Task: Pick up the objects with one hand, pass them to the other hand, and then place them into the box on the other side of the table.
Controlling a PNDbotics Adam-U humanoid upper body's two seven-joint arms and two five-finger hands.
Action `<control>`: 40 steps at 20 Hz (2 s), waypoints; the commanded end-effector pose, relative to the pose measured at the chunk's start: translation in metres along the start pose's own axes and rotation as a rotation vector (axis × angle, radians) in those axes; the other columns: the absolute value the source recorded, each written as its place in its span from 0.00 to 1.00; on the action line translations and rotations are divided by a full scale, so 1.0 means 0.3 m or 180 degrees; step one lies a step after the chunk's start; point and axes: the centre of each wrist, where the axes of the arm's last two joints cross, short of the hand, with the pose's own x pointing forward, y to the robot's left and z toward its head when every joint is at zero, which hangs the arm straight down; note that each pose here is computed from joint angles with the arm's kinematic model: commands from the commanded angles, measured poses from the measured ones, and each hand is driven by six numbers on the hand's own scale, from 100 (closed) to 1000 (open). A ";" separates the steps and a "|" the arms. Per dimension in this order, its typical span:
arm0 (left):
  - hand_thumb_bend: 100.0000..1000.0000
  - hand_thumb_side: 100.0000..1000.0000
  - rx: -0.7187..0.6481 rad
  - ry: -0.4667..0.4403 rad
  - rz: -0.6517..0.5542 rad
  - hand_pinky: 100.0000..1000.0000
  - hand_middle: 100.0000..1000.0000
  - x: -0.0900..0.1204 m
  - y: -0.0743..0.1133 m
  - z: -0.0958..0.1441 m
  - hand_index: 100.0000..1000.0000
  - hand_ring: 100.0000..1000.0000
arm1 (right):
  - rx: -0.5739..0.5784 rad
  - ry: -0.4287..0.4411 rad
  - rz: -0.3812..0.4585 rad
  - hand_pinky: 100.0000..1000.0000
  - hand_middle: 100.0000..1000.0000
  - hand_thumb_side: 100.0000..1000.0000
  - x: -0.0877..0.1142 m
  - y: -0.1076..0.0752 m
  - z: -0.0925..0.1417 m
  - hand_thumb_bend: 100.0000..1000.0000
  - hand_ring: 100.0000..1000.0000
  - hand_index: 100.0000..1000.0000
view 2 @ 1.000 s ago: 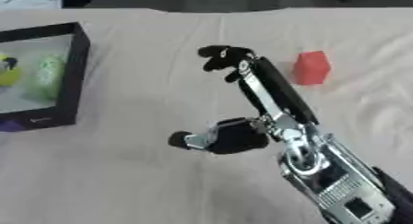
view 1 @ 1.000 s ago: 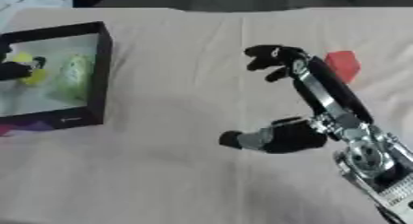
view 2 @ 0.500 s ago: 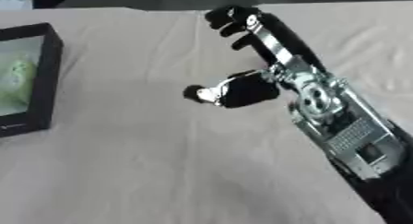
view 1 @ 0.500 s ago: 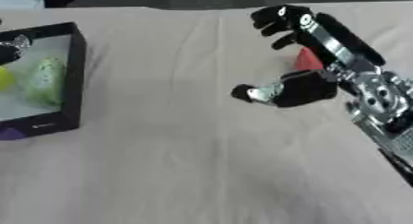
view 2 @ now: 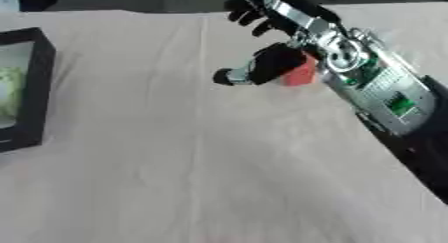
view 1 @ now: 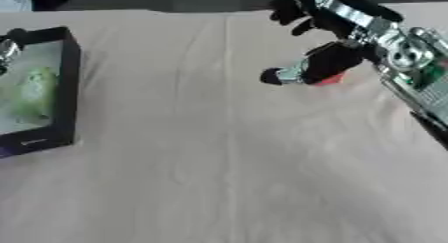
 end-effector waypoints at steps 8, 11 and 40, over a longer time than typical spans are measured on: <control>0.35 0.31 0.0027 -0.0067 -0.0104 0.65 0.59 0.037 0.042 0.001 0.69 0.62 | 0.0123 0.0475 0.0575 0.86 0.82 0.05 -0.188 -0.167 -0.017 0.38 0.89 0.85; 0.35 0.31 0.0026 -0.0048 -0.0113 0.65 0.59 0.033 0.043 0.002 0.69 0.62 | 0.0209 0.0613 0.0684 0.88 0.84 0.02 -0.247 -0.200 -0.016 0.41 0.91 0.87; 0.32 0.32 0.0027 0.0011 -0.0135 0.65 0.58 0.038 0.044 0.002 0.68 0.62 | 0.1211 0.1213 0.1702 0.93 0.86 0.00 -0.314 -0.350 -0.005 0.40 0.92 0.87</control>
